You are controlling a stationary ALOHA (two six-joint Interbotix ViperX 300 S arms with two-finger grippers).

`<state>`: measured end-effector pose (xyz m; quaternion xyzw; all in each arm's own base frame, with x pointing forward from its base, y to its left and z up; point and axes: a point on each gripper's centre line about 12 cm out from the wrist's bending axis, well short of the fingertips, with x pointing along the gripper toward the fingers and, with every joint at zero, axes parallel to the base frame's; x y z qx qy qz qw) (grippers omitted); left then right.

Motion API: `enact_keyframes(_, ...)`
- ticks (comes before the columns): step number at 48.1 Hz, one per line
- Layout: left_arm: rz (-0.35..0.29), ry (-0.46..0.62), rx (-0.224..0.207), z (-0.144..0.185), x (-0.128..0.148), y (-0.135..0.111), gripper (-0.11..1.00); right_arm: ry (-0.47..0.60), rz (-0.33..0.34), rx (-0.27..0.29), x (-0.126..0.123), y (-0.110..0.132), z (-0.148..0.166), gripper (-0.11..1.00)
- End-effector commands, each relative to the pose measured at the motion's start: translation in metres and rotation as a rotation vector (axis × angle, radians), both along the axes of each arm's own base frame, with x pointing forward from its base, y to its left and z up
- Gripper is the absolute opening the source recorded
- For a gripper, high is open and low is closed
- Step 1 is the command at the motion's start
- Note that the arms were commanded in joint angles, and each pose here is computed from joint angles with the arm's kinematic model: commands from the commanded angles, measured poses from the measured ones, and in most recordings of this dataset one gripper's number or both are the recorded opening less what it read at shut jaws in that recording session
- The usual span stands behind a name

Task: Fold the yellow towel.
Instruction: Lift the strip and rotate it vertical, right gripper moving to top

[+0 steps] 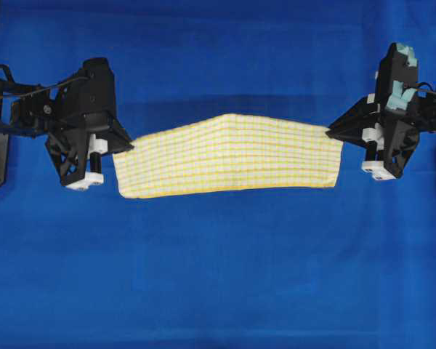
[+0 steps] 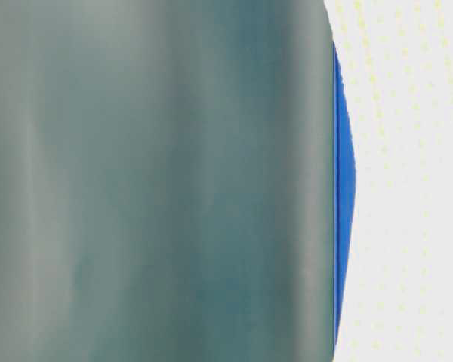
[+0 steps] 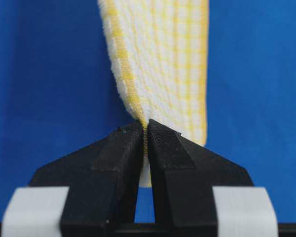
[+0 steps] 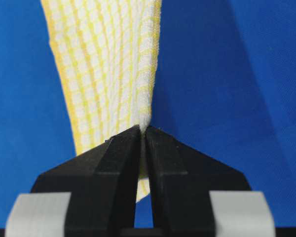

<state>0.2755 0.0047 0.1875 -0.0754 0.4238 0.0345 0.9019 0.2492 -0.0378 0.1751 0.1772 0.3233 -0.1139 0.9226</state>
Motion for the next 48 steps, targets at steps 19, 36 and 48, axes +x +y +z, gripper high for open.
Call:
enact_keyframes(19, -0.17, -0.252, -0.028, 0.03, 0.059, -0.063, 0.02, -0.042, -0.192, -0.175, 0.036, -0.095, 0.019, 0.05)
enact_keyframes(36, -0.222, -0.289, -0.036, 0.039, 0.128, -0.096, 0.02, -0.035, -0.24, -0.272, 0.068, -0.154, 0.032, 0.05)
enact_keyframes(48, -0.223, -0.347, -0.036, 0.048, 0.172, -0.105, 0.02, -0.031, -0.241, -0.316, 0.078, -0.173, 0.038, 0.05)
